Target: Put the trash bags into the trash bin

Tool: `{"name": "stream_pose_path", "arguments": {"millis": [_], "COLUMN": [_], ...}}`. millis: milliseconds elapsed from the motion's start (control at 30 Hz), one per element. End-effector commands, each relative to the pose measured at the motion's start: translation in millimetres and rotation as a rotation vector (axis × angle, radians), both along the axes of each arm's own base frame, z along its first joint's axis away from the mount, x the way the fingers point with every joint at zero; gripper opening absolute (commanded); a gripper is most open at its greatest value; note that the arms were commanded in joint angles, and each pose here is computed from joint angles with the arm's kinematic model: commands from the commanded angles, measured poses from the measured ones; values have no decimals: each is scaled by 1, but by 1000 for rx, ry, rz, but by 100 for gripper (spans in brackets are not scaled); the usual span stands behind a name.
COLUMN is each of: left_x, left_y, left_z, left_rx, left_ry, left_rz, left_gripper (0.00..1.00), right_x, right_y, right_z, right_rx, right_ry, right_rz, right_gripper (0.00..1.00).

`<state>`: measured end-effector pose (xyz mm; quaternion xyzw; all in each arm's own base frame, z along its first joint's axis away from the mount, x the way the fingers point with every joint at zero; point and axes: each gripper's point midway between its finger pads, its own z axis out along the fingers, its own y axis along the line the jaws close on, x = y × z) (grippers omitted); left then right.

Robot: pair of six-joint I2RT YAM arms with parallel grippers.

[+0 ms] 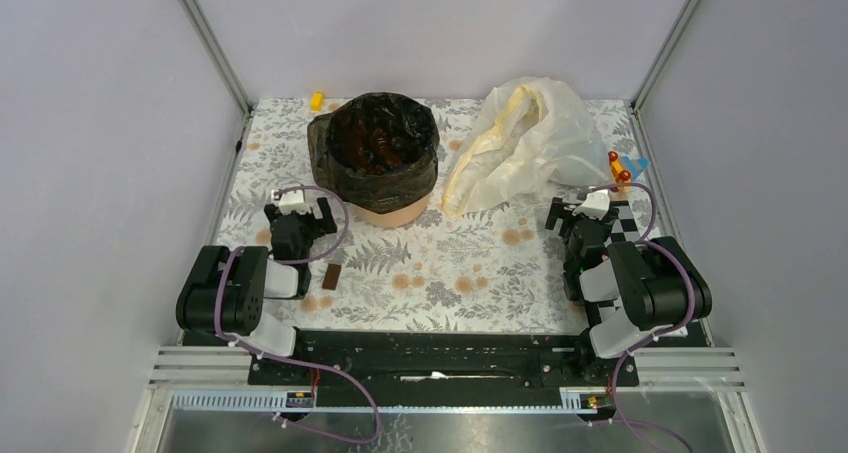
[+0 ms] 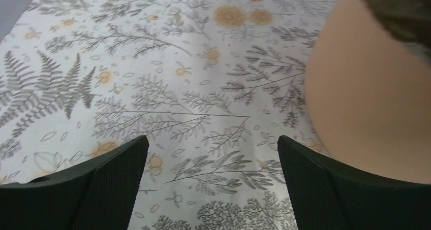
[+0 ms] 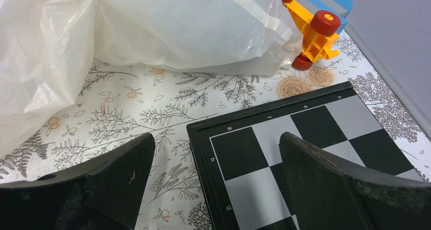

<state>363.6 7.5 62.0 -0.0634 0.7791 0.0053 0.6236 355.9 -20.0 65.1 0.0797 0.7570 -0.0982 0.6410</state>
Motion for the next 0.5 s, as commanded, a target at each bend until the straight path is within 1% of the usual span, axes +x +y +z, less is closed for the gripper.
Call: {"name": "stream_pose_path", "arguments": {"millis": [0,467], "left_x": [19,19], "left_y": [-16,-17], "left_z": [36,36], "left_rx": [15,23], "left_ry": [-133,-130], "left_rz": [-103,-109], "left_gripper": [99,99], "right_x": [5,5], "right_y": [0,0], "right_z": [15,14], "right_rx": [13,12], "right_ry": [-52,-51], "right_rz": [-3,-3], "right_gripper": [100,100]}}
